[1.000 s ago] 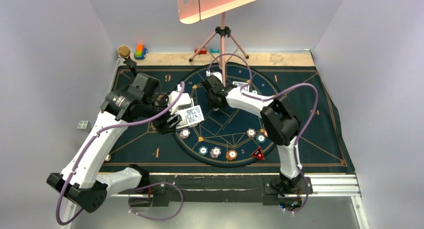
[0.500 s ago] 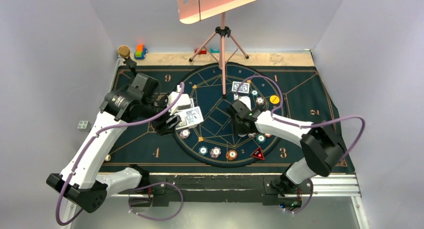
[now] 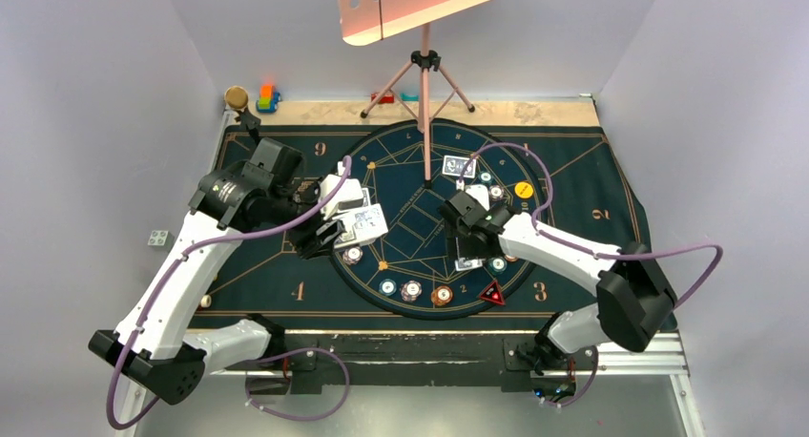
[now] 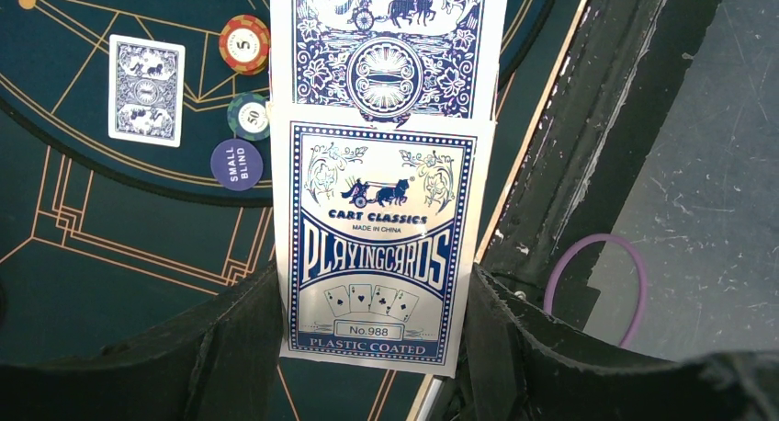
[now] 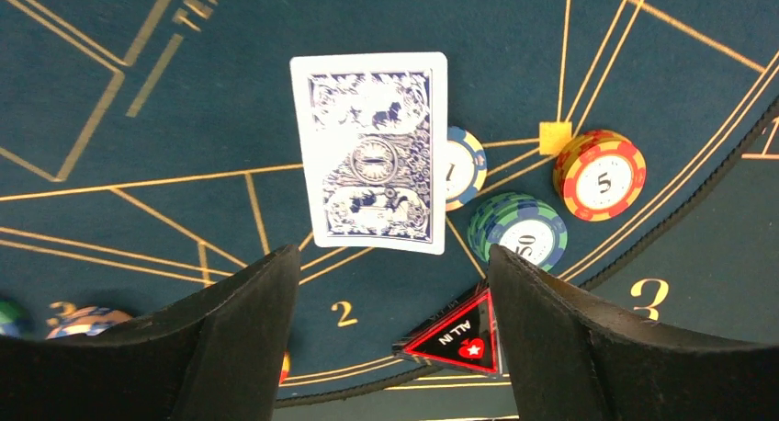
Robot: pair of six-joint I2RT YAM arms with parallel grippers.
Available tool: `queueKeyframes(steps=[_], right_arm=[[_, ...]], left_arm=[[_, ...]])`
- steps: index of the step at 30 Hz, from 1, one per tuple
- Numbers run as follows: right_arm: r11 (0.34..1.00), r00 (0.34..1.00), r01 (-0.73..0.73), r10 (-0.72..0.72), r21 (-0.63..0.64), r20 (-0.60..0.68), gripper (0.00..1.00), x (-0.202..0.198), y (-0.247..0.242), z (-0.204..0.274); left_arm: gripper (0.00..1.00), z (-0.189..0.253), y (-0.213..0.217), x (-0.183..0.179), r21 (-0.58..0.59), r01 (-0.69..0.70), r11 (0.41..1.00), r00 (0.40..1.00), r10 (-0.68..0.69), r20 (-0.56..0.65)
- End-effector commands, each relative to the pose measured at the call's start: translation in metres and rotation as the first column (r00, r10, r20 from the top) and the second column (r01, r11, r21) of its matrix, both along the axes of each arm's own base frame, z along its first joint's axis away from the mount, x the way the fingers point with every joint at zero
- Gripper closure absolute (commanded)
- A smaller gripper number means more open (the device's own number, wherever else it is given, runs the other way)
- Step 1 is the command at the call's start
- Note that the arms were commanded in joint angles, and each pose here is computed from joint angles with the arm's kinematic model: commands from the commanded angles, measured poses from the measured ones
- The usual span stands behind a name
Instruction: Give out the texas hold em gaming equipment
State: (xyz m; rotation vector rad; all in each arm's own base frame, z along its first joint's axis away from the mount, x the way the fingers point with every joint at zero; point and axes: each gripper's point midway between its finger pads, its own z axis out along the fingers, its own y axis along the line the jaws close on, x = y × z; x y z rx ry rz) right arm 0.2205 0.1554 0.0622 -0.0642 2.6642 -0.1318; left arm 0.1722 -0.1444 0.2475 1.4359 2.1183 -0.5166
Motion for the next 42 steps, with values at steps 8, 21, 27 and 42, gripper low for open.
queueKeyframes(steps=[8,21,27,42], right_arm=[[0.888,0.942,-0.236,0.109,0.395,0.317,0.20,0.027,0.065,0.149],[0.492,0.831,-0.557,0.321,0.669,0.455,0.02,0.017,0.165,0.246],[0.401,0.799,-0.589,0.418,0.702,0.432,0.02,0.023,0.198,0.242],[0.399,0.821,-0.526,0.468,0.751,0.327,0.11,0.029,0.202,0.201]], left_arm=[[1.00,-0.005,-0.006,0.010,-0.021,0.026,0.999,0.999,-0.025,0.041],[1.00,-0.005,-0.018,0.034,-0.053,0.018,0.998,0.995,-0.012,0.101],[1.00,0.000,-0.020,0.040,-0.060,0.013,0.998,0.993,-0.005,0.121],[1.00,0.006,-0.022,0.042,-0.080,-0.003,0.997,0.992,0.014,0.129]])
